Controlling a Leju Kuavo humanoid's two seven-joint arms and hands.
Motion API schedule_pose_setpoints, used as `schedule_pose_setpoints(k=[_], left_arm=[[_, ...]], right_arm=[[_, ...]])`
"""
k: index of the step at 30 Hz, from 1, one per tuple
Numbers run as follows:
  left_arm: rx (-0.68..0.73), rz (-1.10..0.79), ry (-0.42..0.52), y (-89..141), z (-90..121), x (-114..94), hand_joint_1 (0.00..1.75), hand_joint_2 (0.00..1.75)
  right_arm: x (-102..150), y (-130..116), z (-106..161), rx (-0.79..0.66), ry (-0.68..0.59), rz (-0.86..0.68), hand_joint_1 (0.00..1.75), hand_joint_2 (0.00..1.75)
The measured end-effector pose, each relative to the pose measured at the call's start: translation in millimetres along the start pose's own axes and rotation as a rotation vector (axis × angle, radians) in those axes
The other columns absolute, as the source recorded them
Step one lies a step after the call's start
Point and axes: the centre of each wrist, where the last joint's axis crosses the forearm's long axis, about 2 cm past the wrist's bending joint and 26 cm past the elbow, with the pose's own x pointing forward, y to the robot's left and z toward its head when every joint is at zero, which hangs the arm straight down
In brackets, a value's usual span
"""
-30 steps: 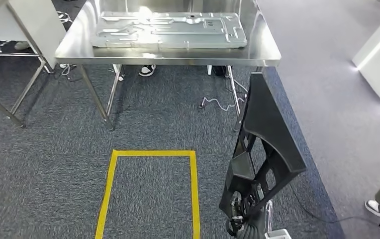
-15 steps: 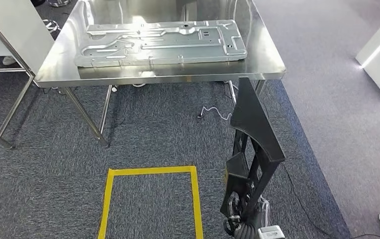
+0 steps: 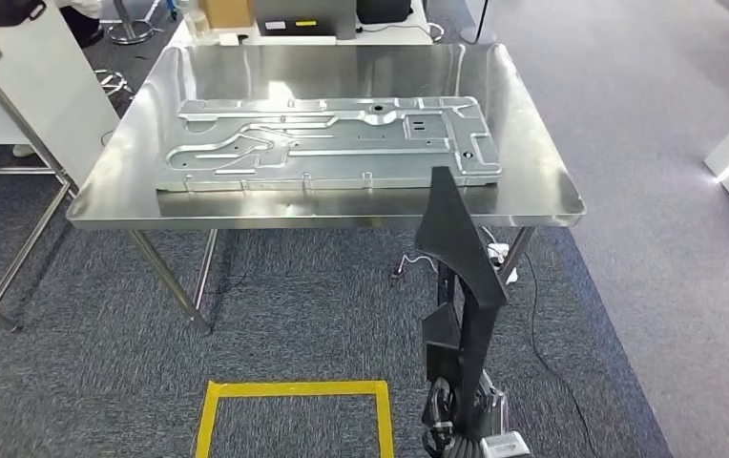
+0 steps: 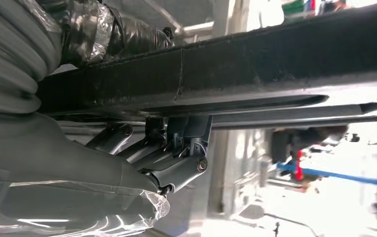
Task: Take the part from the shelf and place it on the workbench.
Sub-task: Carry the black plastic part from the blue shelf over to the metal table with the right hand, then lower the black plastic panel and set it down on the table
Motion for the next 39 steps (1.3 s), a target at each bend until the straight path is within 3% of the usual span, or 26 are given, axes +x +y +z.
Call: schedule_pose_setpoints(k=[4,11,16,21,26,30,39], left_arm=[[-0.003,0.007,-0.039,-3,-4,18,0.00,1.75],[-0.010,-0.007,-0.015,0,-2,6,0.00,1.75],[-0.034,-0.036,-0.030,2,-3,8,0.00,1.75],[-0.048,-0.067,-0.040,4,-4,10,0.00,1.75],[-0.049,-0.080,-0.036,6,-4,9,0.00,1.75],[-0.069,-0.116,-0.041,6,-4,10,0.00,1.75],[-0.105,-0.202,-0.073,12,-7,17,0.00,1.75]], right_arm=[[2,2,-6,-0.015,-0.008,0.002,1.75,1.75],[0,5,-11,-0.026,-0.008,0.083,1.75,1.75],[7,13,-38,-0.048,-0.088,0.273,1.75,1.75],[16,27,-69,-0.024,-0.183,0.345,1.75,1.75],[15,31,-77,0.003,-0.219,0.385,1.75,1.75],[12,30,-96,0.022,-0.258,0.550,1.75,1.75],[-6,7,-180,-0.001,-0.323,0.981,1.75,1.75]])
